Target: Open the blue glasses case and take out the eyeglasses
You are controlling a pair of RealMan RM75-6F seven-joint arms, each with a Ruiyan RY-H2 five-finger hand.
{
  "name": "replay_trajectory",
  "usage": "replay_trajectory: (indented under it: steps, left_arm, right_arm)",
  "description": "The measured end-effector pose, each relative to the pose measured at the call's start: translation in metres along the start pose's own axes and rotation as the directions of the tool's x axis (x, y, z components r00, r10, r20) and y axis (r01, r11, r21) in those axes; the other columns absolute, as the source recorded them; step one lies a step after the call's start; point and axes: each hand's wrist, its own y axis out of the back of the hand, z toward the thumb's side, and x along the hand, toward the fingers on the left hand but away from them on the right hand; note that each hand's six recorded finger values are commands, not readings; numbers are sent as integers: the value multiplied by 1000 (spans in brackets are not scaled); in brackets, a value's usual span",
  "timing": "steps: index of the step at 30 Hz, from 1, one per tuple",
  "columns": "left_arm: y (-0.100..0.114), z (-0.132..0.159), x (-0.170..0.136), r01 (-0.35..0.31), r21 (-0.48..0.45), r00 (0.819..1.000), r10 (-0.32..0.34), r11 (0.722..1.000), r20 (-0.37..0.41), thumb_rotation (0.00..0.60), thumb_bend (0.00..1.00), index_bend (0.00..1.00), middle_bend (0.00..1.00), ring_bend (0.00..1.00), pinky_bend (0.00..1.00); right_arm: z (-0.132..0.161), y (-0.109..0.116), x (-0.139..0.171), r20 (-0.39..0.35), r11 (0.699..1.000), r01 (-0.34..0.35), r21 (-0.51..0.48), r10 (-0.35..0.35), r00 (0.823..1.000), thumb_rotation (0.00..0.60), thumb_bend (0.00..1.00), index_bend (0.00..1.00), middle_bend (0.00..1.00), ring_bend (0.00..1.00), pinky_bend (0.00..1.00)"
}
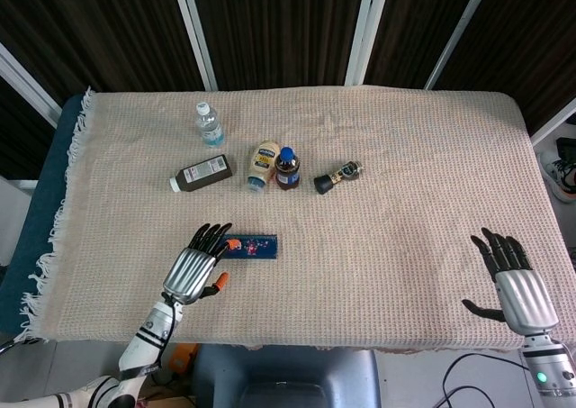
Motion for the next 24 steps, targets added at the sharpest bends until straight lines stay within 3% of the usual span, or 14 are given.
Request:
replay_trajectory:
  steps: [11,24]
  left_arm:
    - [-23,15,48,29,-17,999,-30,999,-42,600,337,266,0,0,0]
    - [-34,15,67,45,-3,995,-45,999,-89,600,357,344,0,0,0]
  right_arm:
    - [-4,3,0,5,1000,-1,-10,2,1000,600,187,0,0,0,0]
    - [-6,6,1,3,1000,1,-22,-1,1000,600,187,0,0,0,0]
